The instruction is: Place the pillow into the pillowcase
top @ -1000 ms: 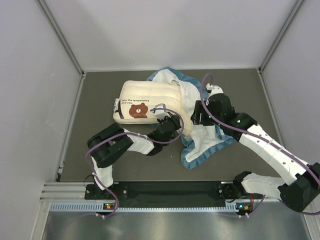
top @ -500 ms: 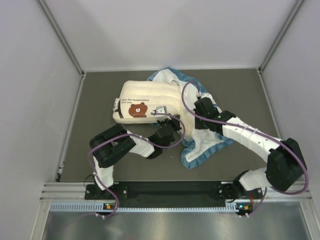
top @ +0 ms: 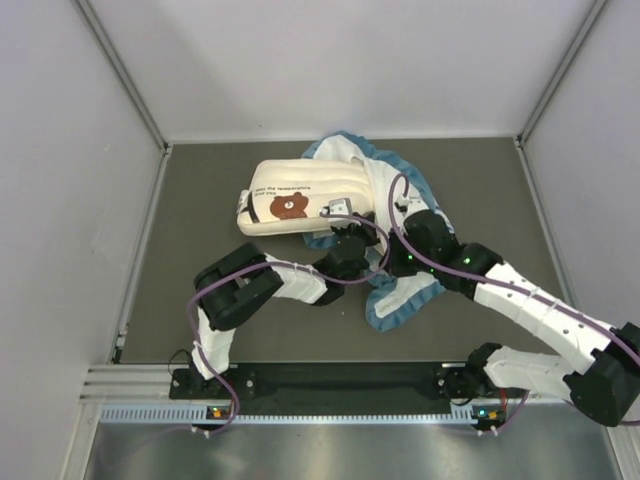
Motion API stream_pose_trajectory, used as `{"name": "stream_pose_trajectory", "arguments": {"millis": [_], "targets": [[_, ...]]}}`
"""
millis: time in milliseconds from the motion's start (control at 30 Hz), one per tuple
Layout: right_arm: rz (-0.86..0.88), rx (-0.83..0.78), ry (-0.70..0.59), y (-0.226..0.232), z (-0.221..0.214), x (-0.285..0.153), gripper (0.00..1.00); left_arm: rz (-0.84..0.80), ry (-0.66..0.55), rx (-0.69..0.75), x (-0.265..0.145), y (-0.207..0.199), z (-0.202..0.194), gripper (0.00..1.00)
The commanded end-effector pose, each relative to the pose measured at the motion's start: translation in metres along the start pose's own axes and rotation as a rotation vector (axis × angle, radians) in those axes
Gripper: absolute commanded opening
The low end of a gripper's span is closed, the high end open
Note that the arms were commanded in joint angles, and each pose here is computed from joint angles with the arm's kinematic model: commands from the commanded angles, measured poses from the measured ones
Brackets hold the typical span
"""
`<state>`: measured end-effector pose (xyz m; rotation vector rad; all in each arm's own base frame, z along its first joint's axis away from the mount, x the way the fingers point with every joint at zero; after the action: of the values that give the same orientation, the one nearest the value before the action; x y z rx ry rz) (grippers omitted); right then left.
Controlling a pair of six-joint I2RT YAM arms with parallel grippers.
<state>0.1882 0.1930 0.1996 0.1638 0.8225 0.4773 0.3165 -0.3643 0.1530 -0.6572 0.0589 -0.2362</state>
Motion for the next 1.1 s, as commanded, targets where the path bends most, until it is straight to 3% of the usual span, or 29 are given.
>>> {"name": "stream_pose_trajectory", "arguments": {"millis": [0, 300, 433, 467, 533, 567, 600, 633, 733, 867, 1000, 1033, 1067], "targets": [[0.114, 0.009, -0.100, 0.028, 0.045, -0.023, 0.00, -0.143, -0.050, -0.092, 0.000, -0.052, 0.013, 0.00], [0.162, 0.027, -0.238, 0.027, 0.117, -0.063, 0.00, -0.146, -0.014, -0.081, -0.008, -0.054, -0.008, 0.00], [0.125, 0.081, -0.209, -0.005, 0.117, -0.055, 0.00, -0.214, 0.033, -0.051, -0.014, -0.061, -0.008, 0.00], [0.112, 0.091, -0.201, -0.011, 0.114, -0.052, 0.03, -0.227, 0.035, -0.048, -0.016, -0.066, 0.000, 0.04], [0.071, 0.096, -0.189, -0.026, 0.101, -0.046, 0.34, -0.228, 0.103, 0.030, -0.017, -0.065, 0.001, 0.23], [0.054, 0.094, -0.183, -0.030, 0.094, -0.045, 0.42, -0.225, 0.126, 0.053, -0.018, -0.068, 0.009, 0.27], [0.027, 0.079, -0.187, -0.036, 0.091, -0.044, 0.52, -0.215, 0.160, 0.061, -0.017, -0.067, 0.011, 0.42], [0.013, 0.074, -0.190, -0.038, 0.089, -0.045, 0.57, -0.165, 0.243, 0.120, -0.018, -0.057, 0.005, 0.48], [-0.017, 0.054, -0.205, -0.043, 0.086, -0.049, 0.67, -0.077, 0.369, 0.128, -0.023, -0.037, 0.013, 0.55], [-0.015, 0.024, -0.221, -0.042, 0.090, -0.052, 0.70, -0.022, 0.418, 0.077, -0.040, -0.015, 0.053, 0.64], [-0.004, -0.050, -0.238, -0.041, 0.094, -0.054, 0.77, 0.100, 0.451, 0.033, -0.057, 0.026, 0.093, 0.66], [0.006, -0.070, -0.252, -0.039, 0.096, -0.054, 0.78, 0.099, 0.470, 0.016, -0.068, 0.033, 0.103, 0.78], [0.009, -0.099, -0.261, -0.038, 0.097, -0.055, 0.81, 0.156, 0.495, 0.014, -0.072, 0.051, 0.109, 0.79]]}}
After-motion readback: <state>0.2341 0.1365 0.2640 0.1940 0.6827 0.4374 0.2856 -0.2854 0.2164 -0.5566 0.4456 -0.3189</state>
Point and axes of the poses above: each gripper's point midway between its finger pads, its own x axis out along the fingers, its own y axis along the line the jaws close on, z = x × y, the point moved 6 cm from there along -x, back along the fingers, and after that the axes turned 4 degrees about -x, right-handed, at the moved point
